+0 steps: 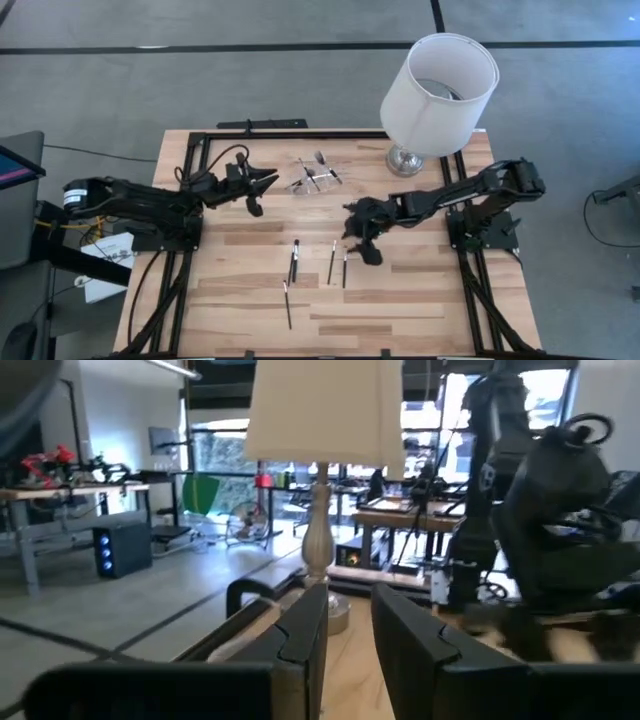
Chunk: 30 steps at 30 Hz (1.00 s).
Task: Sort items
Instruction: Put the foundation brush into the transparent organizer
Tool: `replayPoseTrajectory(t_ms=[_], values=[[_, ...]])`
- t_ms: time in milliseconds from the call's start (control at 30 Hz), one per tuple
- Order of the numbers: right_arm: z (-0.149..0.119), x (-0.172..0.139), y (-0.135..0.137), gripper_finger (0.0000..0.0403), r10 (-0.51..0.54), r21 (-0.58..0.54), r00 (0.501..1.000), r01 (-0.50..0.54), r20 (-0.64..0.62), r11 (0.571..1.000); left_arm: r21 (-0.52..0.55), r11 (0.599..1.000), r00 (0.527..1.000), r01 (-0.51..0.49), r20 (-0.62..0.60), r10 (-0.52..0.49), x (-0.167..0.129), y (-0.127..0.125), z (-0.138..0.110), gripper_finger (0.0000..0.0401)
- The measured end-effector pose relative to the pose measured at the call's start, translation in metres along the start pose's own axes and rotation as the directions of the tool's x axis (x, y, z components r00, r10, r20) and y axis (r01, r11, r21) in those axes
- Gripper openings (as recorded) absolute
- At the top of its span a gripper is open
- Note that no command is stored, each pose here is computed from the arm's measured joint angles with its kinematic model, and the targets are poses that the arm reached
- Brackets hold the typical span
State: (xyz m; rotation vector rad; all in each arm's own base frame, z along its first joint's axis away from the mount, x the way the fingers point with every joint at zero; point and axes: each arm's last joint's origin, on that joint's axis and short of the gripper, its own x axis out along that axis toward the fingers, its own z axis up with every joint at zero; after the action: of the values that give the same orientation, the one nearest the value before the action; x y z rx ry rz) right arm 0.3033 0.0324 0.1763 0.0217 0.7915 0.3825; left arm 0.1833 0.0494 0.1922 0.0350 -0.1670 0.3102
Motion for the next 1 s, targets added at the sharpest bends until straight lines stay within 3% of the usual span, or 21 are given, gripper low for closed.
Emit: replayPoseTrajectory(t_ms=[67, 133, 267, 533, 633, 800, 1000], values=[[-0.003, 0.010, 0.001, 0.0224, 0.127, -0.048, 0.992, -0.126, 0.001, 0.991, 0.000, 1.000, 1.000, -0.008, -0.008, 0.008, 0.000, 0.000, -0.002, 0.0079], [-0.007, 0.022, -0.001, 0.0234, 0.171, -0.055, 0.985, -0.170, -0.001, 0.984, 0.000, 1.000, 1.000, -0.008, -0.008, 0.008, 0.000, 0.000, -0.002, 0.0079], [-0.023, 0.045, -0.009, 0.0244, 0.171, -0.066, 0.983, -0.175, -0.062, 0.982, 0.000, 1.000, 1.000, -0.008, -0.007, 0.008, 0.000, 0.000, -0.002, 0.0079], [-0.045, 0.071, -0.015, 0.0237, 0.181, -0.343, 0.972, -0.222, -0.147, 0.913, -0.001, 1.000, 1.000, -0.008, -0.007, 0.008, 0.000, 0.000, -0.001, 0.0079], [-0.048, 0.073, -0.022, 0.0230, 0.164, -0.368, 0.974, -0.211, -0.155, 0.905, -0.007, 1.000, 1.000, -0.009, -0.007, 0.009, 0.000, 0.000, -0.001, 0.0079], [-0.051, 0.075, -0.025, 0.0195, 0.172, -0.395, 0.971, -0.226, -0.167, 0.890, -0.007, 1.000, 1.000, -0.024, -0.007, 0.024, 0.000, 0.001, -0.001, 0.0079], [-0.049, 0.077, -0.018, 0.0105, 0.156, -0.375, 0.975, -0.205, -0.156, 0.904, -0.007, 1.000, 1.000, -0.027, -0.007, 0.027, 0.000, 0.001, -0.001, 0.0079]])
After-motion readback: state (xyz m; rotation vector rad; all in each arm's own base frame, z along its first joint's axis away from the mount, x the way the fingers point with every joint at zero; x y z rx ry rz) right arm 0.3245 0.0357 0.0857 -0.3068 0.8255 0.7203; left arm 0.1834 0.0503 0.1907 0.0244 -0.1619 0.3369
